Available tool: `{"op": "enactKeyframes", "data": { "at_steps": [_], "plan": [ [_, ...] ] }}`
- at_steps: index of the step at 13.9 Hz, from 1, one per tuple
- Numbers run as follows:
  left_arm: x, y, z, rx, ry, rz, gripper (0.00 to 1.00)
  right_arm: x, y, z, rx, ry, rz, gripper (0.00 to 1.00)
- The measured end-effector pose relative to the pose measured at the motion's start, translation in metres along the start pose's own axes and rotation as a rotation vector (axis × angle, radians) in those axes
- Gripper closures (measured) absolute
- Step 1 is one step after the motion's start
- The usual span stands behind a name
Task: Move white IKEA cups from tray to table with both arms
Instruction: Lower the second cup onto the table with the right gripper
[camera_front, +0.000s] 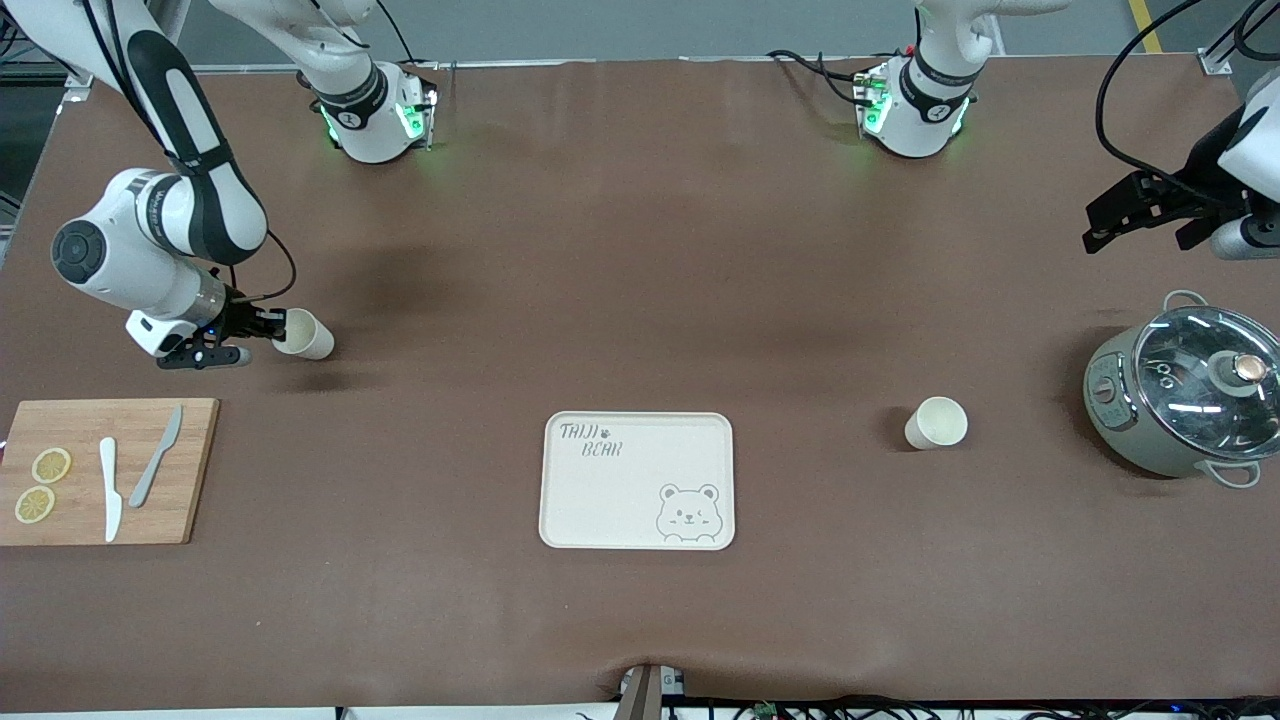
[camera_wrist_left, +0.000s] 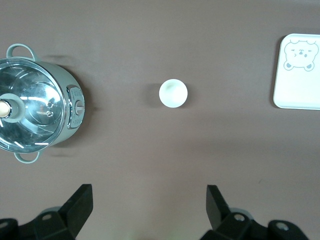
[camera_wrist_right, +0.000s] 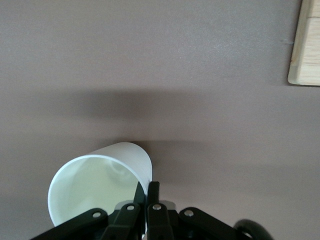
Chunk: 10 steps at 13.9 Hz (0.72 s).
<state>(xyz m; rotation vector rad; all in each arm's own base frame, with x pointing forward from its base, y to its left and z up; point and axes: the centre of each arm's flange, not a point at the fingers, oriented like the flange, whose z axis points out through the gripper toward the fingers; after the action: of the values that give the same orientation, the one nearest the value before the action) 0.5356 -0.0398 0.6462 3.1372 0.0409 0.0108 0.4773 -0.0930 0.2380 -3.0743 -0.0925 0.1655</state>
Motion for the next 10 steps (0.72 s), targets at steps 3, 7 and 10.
{"op": "enactKeyframes", "data": {
  "at_steps": [3,7,10],
  "plan": [
    [0.0002,-0.0002,0.0001,0.0,0.0,0.0,0.0,-0.0001,0.0001,0.0003,-0.002,0.006,0.0,0.98],
    [0.0002,-0.0002,-0.0001,0.0,0.0,0.0,0.0,-0.0003,0.0002,0.0008,-0.004,0.01,0.0,0.98],
    [0.0002,-0.0002,-0.0002,0.0,0.001,0.0,0.0,-0.0016,0.0011,0.0021,-0.002,0.007,0.003,0.98]
  ]
}}
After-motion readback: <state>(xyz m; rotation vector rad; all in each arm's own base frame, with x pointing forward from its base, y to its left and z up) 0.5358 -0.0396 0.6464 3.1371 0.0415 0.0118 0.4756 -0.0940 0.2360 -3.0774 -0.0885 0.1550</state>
